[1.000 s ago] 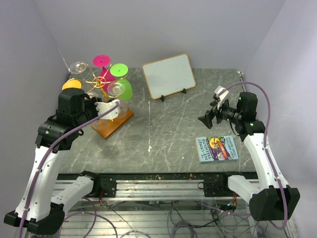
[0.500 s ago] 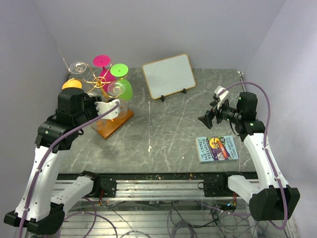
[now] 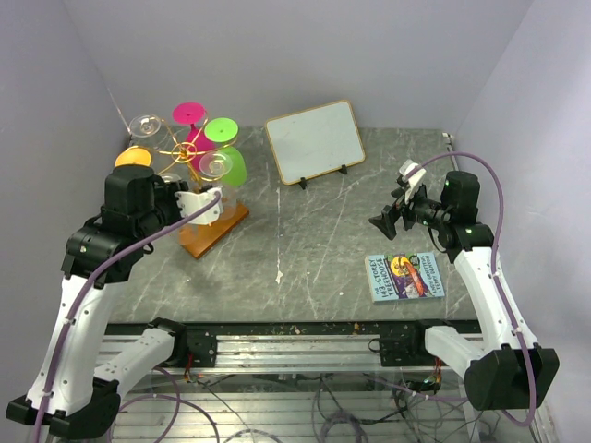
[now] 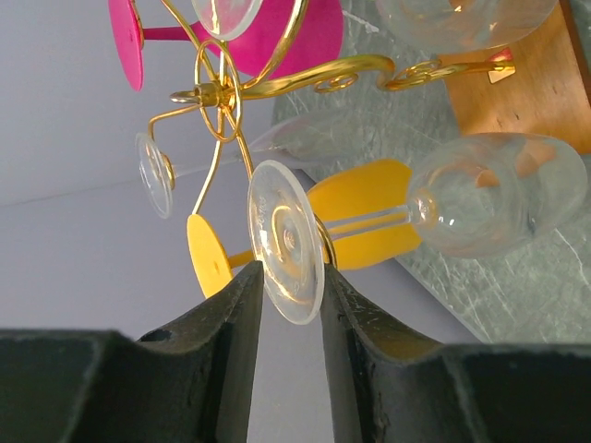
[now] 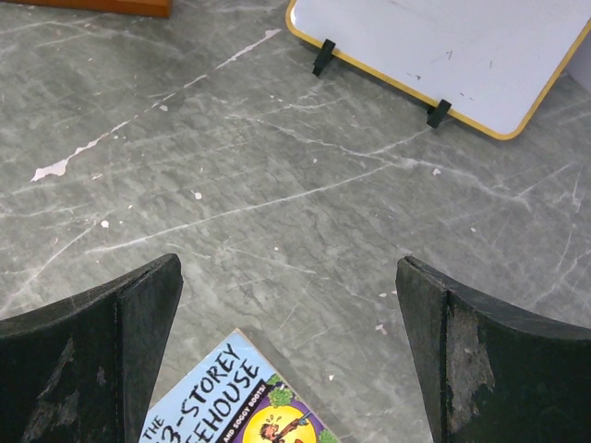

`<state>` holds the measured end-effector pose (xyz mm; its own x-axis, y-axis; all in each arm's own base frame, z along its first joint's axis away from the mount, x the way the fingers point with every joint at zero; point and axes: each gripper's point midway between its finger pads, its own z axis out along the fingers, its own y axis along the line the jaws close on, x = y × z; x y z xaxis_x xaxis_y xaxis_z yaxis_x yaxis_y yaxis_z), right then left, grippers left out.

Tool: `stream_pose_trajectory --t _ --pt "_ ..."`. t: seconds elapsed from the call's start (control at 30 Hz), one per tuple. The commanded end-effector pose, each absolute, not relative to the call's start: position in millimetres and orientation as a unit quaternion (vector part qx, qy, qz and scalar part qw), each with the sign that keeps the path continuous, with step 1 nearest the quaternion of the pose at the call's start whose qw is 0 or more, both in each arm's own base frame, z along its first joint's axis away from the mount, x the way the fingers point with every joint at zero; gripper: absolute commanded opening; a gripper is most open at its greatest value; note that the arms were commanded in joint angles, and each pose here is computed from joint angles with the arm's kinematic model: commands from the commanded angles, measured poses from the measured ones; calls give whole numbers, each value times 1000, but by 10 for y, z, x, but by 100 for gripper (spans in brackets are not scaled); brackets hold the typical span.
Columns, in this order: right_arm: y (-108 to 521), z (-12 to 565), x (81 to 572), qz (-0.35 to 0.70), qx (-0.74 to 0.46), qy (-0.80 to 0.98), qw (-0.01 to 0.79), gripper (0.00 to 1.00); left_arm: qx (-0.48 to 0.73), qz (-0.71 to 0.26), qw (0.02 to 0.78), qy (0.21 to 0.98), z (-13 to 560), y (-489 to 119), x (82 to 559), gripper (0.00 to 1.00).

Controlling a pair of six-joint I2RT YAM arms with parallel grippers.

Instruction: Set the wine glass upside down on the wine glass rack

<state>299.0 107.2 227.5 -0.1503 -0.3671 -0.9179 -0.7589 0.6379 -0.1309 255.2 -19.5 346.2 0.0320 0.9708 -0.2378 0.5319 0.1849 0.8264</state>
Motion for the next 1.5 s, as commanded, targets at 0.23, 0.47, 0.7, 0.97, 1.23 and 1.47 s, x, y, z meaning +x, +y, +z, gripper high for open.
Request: stream_pose_trajectory --t 0.23,0.47,0.7,0.97,1.23,1.47 --pt "1034 2227 3009 179 -382 739 525 100 593 242 404 653 3409 -186 2416 42" --pt "1036 2229 3008 179 -382 739 525 100 597 221 417 649 3434 -251 2330 45" --pt "679 2384 3229 81 -322 775 537 100 499 132 527 675 3696 -507 2256 67" --pt "222 2635 3515 -3 -190 839 511 100 104 101 679 719 4050 -56 2530 100" --pt "16 2961 3538 -40 -94 809 579 100 22 90 709 699 4160 180 2239 99" --pt "-249 3228 3249 -104 -56 796 593 100 -122 142 709 680 4030 629 2104 99"
